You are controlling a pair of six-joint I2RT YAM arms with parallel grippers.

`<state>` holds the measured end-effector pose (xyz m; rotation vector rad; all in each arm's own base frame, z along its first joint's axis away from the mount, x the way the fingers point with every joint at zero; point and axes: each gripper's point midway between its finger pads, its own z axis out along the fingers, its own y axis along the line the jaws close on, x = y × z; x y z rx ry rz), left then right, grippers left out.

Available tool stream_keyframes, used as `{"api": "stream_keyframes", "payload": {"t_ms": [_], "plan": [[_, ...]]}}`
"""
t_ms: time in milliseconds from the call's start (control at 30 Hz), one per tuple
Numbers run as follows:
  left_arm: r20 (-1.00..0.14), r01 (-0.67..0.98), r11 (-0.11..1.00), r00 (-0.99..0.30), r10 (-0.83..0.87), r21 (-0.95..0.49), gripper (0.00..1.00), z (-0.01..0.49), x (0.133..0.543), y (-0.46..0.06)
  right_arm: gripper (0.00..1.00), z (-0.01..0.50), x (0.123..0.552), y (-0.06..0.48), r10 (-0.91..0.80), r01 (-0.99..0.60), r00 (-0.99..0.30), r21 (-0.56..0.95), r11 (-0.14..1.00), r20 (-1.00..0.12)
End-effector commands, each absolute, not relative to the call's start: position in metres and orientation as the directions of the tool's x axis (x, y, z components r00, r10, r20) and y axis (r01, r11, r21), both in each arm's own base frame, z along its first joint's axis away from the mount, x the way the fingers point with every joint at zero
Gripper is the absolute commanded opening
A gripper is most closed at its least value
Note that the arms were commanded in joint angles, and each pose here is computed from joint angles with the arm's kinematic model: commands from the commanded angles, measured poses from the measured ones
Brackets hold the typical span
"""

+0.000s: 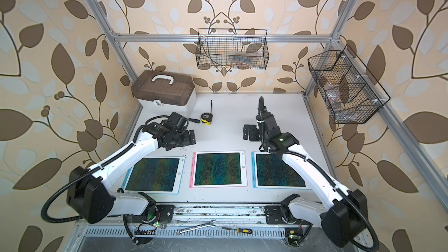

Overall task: Place the stylus back onto the writing tablet
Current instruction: Reset both arms

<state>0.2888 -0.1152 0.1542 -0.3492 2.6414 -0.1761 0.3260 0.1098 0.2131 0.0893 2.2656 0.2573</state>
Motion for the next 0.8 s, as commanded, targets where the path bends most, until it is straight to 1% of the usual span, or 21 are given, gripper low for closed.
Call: {"api": "stream_keyframes", "payload": {"t_ms": [0,100,200,333,433,533,667,767], "plan": [[-0.553,-0.307,0.944,-0.769,-0.319,-0.117,0.99,0.169,0.286,-0.077,1.00,0.220,0.322,0.076,0.201,0.058,-0.582,0.206,0.977,-0.788],[-0.639,-0.396,0.911,-0.672,-0.374,-0.117,0.99,0.175,0.278,-0.051,1.00,0.228,0.315,0.035,0.285,0.170,-0.506,0.229,0.958,-0.814],[-0.695,-0.535,0.838,-0.562,-0.448,-0.108,0.99,0.171,0.267,-0.018,1.00,0.230,0.309,0.000,0.335,0.244,-0.439,0.248,0.937,-0.833],[-0.696,-0.595,0.794,-0.517,-0.498,-0.126,0.99,0.162,0.268,0.001,1.00,0.225,0.300,-0.047,0.392,0.384,-0.338,0.255,0.887,-0.856],[-0.708,-0.644,0.761,-0.502,-0.497,-0.078,0.99,0.157,0.270,0.015,1.00,0.216,0.293,-0.077,0.415,0.478,-0.275,0.252,0.842,-0.867],[-0.744,-0.655,0.756,-0.503,-0.439,-0.003,0.99,0.158,0.274,0.025,1.00,0.205,0.292,-0.088,0.386,0.469,-0.251,0.237,0.851,-0.888],[-0.789,-0.634,0.769,-0.514,-0.336,0.086,0.99,0.159,0.284,0.034,1.00,0.187,0.298,-0.087,0.322,0.430,-0.275,0.184,0.884,-0.906],[-0.809,-0.603,0.789,-0.519,-0.276,0.118,0.99,0.153,0.296,0.034,1.00,0.173,0.302,-0.088,0.315,0.429,-0.272,0.178,0.886,-0.909]]}}
